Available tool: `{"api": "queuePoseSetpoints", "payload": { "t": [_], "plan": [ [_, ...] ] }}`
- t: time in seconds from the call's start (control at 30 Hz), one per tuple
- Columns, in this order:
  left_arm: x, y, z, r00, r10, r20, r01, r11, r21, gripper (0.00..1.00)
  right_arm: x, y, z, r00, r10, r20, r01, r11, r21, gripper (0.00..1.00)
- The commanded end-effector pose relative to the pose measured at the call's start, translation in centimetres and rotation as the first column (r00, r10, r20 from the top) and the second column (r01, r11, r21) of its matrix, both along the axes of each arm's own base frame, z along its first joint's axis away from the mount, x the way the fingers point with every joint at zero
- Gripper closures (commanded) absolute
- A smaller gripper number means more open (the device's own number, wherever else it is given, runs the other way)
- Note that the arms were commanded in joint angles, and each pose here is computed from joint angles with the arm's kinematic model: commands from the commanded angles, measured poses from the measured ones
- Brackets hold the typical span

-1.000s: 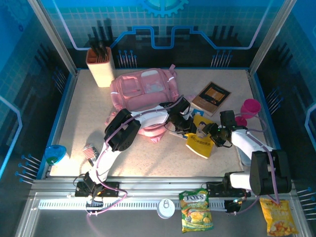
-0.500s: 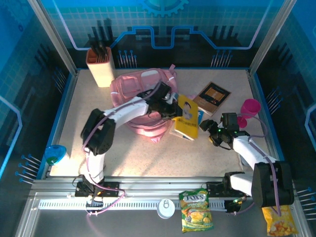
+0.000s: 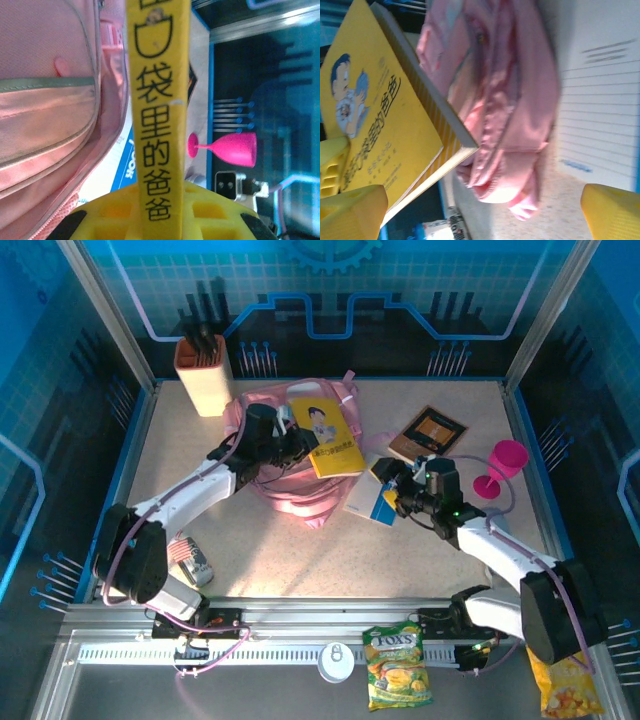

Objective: Pack the student bag

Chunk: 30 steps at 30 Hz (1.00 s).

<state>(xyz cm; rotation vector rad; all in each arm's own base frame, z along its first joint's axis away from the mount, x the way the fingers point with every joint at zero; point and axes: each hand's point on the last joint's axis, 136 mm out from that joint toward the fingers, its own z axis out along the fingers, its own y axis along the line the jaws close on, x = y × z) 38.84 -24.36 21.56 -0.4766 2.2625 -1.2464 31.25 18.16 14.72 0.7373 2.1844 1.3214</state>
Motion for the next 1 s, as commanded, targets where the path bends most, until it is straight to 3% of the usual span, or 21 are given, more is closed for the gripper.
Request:
{"api": "queuePoseSetpoints", "payload": {
  "t": [0.0,0.27,0.5,0.7,0.97],
  "plan": [
    [1.5,1.7,5.5,0.982,0.138,0.132,-0.116,0.981,-0.158,1.00,1.6,2.2,4.3,0.992,-0.056,0.113,0.043,0.993,0.113,0.00],
    [1.5,2.8,7.1,0.963,0.232,0.134,-0.184,0.936,-0.299,1.00,2.5,6.6,8.4,0.976,-0.055,0.210,0.018,0.985,0.172,0.00],
    [1.4,2.8,7.9,0.960,0.254,0.119,-0.186,0.893,-0.409,1.00,4.3,10.1,10.2,0.983,-0.028,0.179,-0.030,0.949,0.313,0.03],
    [1.4,2.9,7.9,0.958,0.261,0.116,-0.190,0.886,-0.423,1.00,5.8,12.0,11.6,0.981,-0.021,0.193,-0.054,0.926,0.374,0.14],
    [1.2,3.2,7.4,0.956,0.273,0.112,-0.208,0.893,-0.399,1.00,5.7,11.2,11.0,0.979,-0.061,0.196,-0.015,0.931,0.366,0.34]
  ]
}}
